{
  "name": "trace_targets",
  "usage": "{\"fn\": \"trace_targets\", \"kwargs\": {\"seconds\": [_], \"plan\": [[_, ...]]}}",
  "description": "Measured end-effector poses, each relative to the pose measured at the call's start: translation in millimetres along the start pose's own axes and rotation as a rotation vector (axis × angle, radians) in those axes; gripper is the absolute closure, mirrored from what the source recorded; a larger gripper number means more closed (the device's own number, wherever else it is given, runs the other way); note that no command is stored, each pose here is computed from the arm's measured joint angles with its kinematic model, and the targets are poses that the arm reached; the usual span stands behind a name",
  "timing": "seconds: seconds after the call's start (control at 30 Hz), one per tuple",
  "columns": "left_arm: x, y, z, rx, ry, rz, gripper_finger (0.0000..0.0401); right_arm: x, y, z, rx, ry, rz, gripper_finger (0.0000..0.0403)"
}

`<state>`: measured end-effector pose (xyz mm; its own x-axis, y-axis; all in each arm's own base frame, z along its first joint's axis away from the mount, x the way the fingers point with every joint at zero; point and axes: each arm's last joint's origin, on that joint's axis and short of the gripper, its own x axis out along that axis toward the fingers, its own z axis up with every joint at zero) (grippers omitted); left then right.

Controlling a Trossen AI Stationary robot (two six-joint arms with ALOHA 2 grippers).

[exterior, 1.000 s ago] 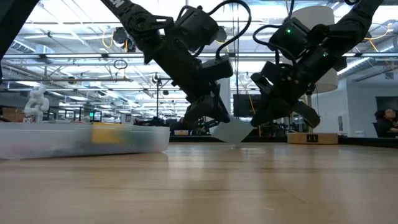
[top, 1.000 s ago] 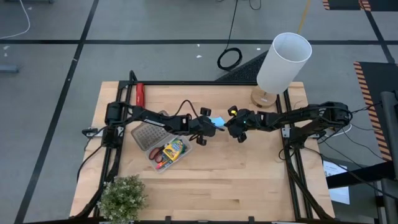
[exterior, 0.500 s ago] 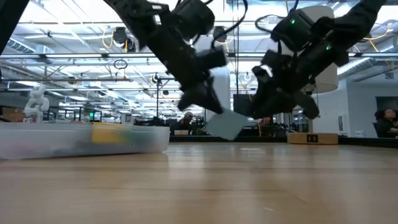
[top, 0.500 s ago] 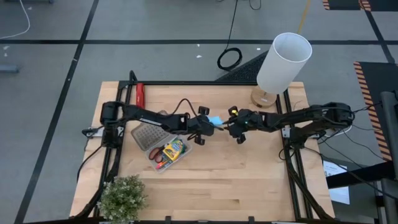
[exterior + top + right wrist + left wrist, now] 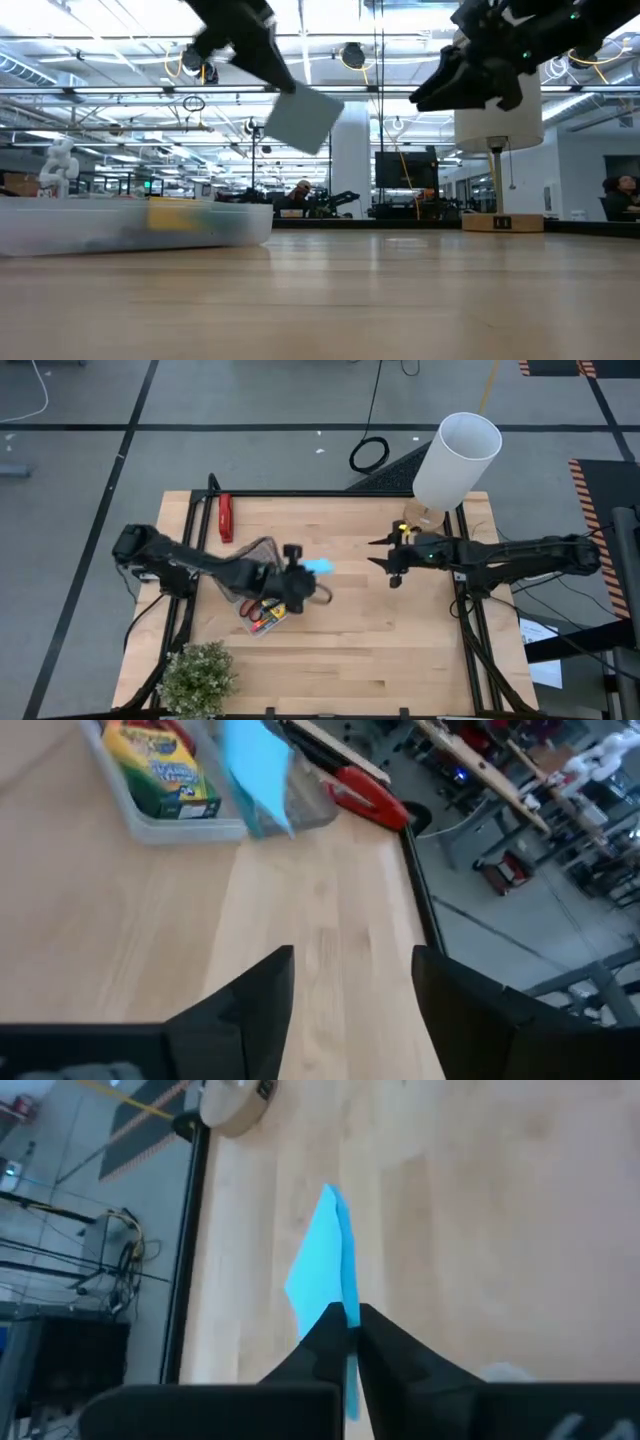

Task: Pack school essentials
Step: Put the blue sticky notes into the supply box

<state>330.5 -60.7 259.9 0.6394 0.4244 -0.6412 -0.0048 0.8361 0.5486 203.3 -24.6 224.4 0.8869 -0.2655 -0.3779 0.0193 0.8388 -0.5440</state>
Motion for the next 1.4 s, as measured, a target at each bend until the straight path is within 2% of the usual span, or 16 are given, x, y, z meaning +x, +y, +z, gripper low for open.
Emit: {"fn": "trace_targets", "kwargs": {"seconds": [0.2,0.37,0.57,0.8,1.07,1.4], "plan": [[-38.6,-42.3,-5.8,-0.044,0.022,0.004,0.0390,-12.1,-4.7,3.5,0.138,-0.037,-0.020,0.0204],[-67.5,-73.8,-14.6,-0.061,0.016,-0.003,0.0392,-15.3,-1.0,5.3,0.246,-0.044,0.006,0.0204],[-97.1,-100.0,-32.3,-0.120,0.053,-0.041,0.0387,-17.7,9.9,10.8,0.287,-0.063,0.065,0.0204],[-120.4,-114.4,-51.4,-0.158,0.105,-0.043,0.0394,-19.8,16.8,14.9,0.247,-0.083,0.098,0.0204],[-111.5,-125.6,-74.1,-0.177,0.207,-0.098,0.0394,-19.7,16.6,14.7,0.235,-0.082,0.095,0.0204],[-88.9,-130.9,-97.7,-0.153,0.218,-0.051,0.0395,-19.7,16.5,14.7,0.236,-0.082,0.095,0.0204]]}}
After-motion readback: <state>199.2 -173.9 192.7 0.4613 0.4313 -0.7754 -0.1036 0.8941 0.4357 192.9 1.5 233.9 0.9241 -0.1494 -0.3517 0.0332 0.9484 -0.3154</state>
